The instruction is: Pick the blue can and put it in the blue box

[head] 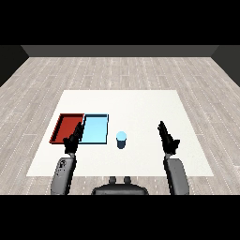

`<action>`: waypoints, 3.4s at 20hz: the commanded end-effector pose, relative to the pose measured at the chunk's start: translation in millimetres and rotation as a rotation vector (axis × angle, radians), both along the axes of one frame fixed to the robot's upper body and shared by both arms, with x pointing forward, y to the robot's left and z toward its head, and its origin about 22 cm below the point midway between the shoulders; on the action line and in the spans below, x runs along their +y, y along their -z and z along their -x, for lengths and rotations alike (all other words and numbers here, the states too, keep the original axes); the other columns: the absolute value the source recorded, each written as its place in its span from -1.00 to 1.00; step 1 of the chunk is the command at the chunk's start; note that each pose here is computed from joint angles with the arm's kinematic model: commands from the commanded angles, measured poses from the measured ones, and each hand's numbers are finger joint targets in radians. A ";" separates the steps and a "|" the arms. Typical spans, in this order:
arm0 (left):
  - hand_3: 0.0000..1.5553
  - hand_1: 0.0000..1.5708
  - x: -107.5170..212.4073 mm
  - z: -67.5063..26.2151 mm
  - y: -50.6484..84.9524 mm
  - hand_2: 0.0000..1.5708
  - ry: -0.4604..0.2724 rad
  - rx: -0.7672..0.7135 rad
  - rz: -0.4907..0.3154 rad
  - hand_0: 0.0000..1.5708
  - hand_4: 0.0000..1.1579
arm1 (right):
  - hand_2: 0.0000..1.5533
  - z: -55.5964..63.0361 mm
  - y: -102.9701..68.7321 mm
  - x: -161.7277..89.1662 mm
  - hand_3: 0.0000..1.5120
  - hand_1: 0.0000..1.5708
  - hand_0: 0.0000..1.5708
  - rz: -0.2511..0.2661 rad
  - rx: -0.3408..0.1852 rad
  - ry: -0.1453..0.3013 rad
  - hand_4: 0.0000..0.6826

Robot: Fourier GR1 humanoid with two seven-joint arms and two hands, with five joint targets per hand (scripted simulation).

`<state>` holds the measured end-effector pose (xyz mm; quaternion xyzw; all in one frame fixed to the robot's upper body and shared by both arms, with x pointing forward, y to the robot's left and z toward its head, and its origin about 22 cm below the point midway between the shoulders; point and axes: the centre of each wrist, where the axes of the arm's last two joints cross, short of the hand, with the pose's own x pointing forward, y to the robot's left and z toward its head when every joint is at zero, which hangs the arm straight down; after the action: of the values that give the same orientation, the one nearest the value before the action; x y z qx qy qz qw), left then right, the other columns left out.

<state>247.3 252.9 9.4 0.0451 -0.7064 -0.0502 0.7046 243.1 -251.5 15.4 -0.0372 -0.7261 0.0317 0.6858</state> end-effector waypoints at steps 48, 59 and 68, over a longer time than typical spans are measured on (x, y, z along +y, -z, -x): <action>-1.00 -1.00 8.8 19.5 15.6 -1.00 0.027 -0.463 0.279 -1.00 -1.00 | -1.00 -22.9 54.1 105.4 -1.00 -1.00 -1.00 -0.299 -0.057 -0.102 -1.00; -1.00 -1.00 11.8 7.8 -8.0 -1.00 -0.001 -0.443 0.266 -1.00 -1.00 | -1.00 -30.3 74.3 117.8 -1.00 -1.00 -1.00 -0.325 -0.009 -0.111 -1.00; -1.00 -1.00 20.8 14.8 13.2 -1.00 -0.004 -0.456 0.252 -1.00 -1.00 | -1.00 -6.2 70.4 130.7 -1.00 -1.00 -1.00 -0.361 -0.006 -0.146 -1.00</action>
<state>242.7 264.3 4.2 -0.0365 -0.8479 0.0458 0.5269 258.5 -120.6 -61.3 0.1302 -0.7259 -0.0447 0.6738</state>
